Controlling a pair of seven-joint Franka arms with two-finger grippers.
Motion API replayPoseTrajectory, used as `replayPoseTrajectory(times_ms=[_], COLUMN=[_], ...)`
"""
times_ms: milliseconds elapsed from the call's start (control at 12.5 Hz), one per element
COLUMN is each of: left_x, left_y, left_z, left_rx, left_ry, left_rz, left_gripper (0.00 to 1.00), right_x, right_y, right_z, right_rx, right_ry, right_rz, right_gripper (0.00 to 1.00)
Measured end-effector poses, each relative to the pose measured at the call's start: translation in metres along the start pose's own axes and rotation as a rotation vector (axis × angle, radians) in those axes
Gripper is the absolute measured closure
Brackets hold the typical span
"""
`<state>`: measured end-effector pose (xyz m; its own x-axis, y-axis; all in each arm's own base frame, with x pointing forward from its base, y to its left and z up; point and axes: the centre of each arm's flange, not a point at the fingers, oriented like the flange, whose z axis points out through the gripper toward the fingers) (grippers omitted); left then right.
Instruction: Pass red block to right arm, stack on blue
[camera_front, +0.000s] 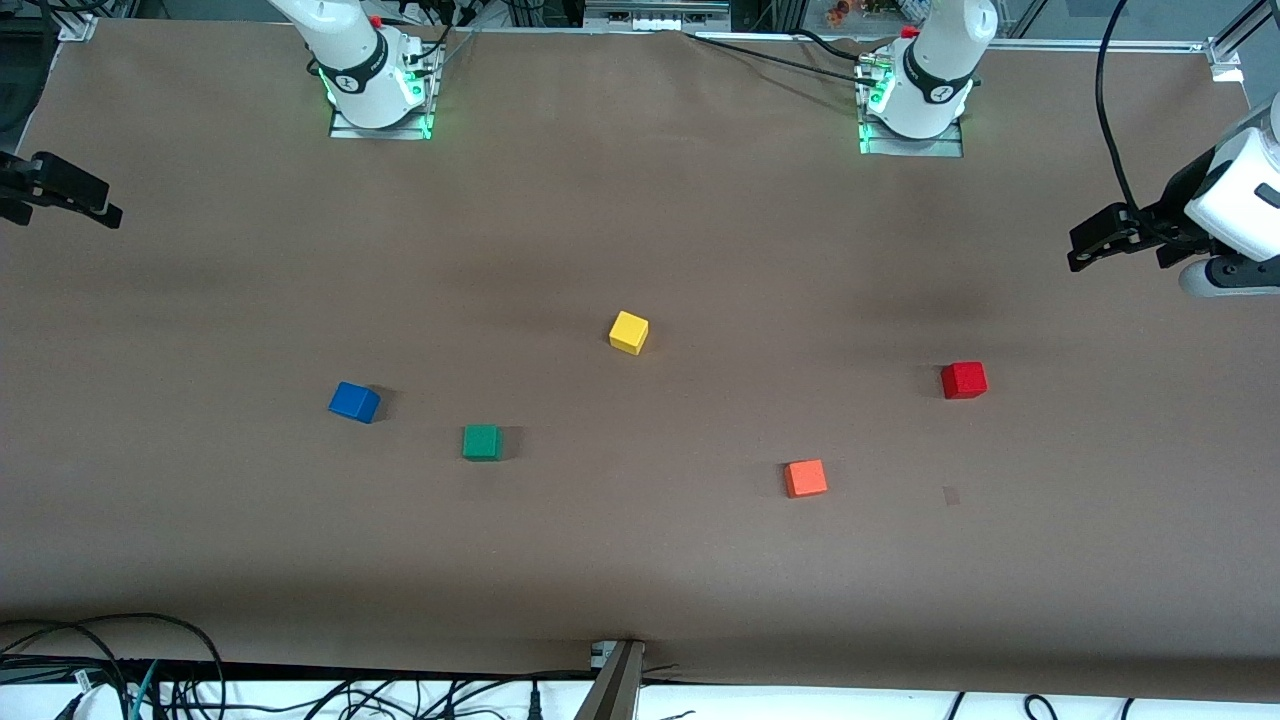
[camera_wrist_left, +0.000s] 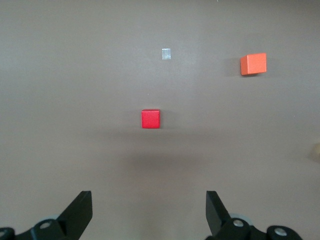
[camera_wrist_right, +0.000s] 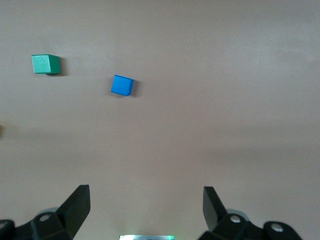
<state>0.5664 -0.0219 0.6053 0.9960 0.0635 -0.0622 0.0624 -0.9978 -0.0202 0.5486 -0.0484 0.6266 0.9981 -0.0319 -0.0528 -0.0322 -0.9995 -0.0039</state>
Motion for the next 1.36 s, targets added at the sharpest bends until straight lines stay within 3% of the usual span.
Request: replayPoseTrajectory(times_ms=[802, 1363], left_x=[0.000, 0.000], left_y=[0.000, 0.002], left_z=[0.000, 0.000], left_rx=[0.000, 0.000], left_ry=[0.000, 0.000], left_rz=[0.000, 0.002], left_gripper=[0.00, 0.00], right_x=[0.017, 0.023], right_y=[0.004, 0.004], right_z=[0.011, 0.021], right_rx=[-0.021, -0.024], right_ry=[0.069, 0.056], right_rz=[0.044, 0.061], right_gripper=[0.00, 0.00])
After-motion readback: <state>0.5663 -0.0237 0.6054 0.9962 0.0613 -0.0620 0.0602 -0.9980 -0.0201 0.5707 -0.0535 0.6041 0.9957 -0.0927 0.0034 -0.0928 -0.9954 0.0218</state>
